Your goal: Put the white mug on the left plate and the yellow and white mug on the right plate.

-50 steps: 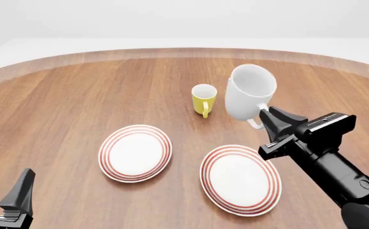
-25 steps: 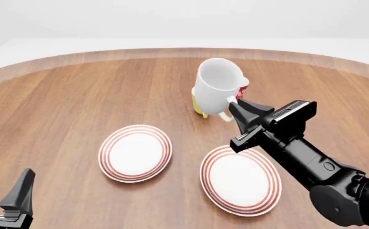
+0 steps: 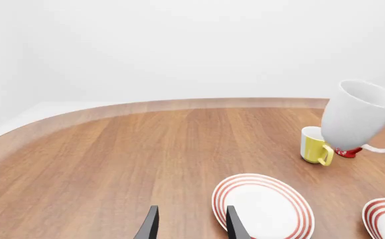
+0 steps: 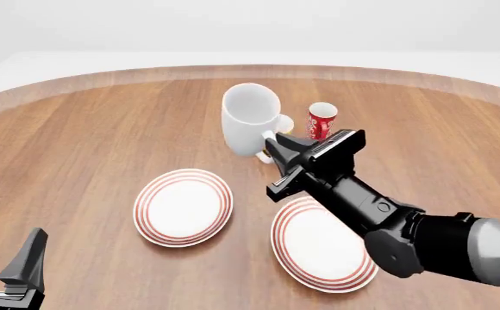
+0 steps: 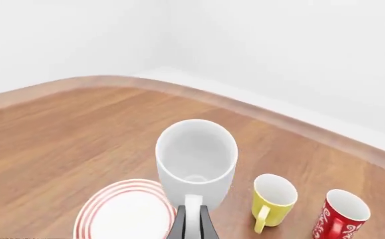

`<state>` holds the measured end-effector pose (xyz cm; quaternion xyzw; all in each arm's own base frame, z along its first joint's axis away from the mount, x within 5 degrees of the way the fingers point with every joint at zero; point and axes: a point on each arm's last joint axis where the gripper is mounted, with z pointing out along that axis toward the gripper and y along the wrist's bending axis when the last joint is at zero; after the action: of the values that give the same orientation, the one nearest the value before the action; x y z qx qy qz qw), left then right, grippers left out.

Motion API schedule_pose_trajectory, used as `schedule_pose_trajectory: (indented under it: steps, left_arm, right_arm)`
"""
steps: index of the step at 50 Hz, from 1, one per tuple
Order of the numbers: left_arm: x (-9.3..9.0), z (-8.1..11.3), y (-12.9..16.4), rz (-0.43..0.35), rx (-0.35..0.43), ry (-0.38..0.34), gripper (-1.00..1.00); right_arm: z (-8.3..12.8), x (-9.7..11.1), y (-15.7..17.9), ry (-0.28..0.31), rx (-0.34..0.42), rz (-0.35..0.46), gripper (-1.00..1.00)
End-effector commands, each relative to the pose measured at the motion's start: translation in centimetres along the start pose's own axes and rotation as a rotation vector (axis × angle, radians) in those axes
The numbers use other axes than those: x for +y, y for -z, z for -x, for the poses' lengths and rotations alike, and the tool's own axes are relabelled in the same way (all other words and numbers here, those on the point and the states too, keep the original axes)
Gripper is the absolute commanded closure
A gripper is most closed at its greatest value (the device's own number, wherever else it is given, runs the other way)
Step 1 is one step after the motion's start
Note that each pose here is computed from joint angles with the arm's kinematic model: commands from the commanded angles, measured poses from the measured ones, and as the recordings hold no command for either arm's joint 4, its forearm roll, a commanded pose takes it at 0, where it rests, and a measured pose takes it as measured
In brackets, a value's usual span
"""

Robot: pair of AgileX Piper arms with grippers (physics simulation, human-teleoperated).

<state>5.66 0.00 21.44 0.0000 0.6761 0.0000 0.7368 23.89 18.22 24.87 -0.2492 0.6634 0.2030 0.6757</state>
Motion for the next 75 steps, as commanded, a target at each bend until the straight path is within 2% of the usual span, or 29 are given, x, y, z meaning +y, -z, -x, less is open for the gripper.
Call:
schedule_pose_trajectory:
  steps: [1,17,25,47,75]
  left_arm:
    - [0.0,0.0,0.0,0.000,0.000,0.000,-1.00]
    - [0.0,0.0,0.0,0.000,0.000,0.000,-1.00]
    - [0.0,0.0,0.0,0.000,0.000,0.000,-1.00]
    - [0.0,0.0,0.0,0.000,0.000,0.000,-1.00]
    - [0.0,0.0,0.0,0.000,0.000,0.000,-1.00]
  right_arm:
    - [-0.9,1.5,-2.3,-0.001,0.009,0.046,1.00]
    - [-2.6,2.7,-3.5,-0.011,0.037,0.077,1.00]
    - [-3.9,4.0,-4.2,-0.012,0.068,0.113,1.00]
    - [-5.5,6.7,-5.4,-0.016,0.107,0.182,1.00]
    - [-8.6,7.8,-7.5,-0.016,0.163,0.198,1.00]
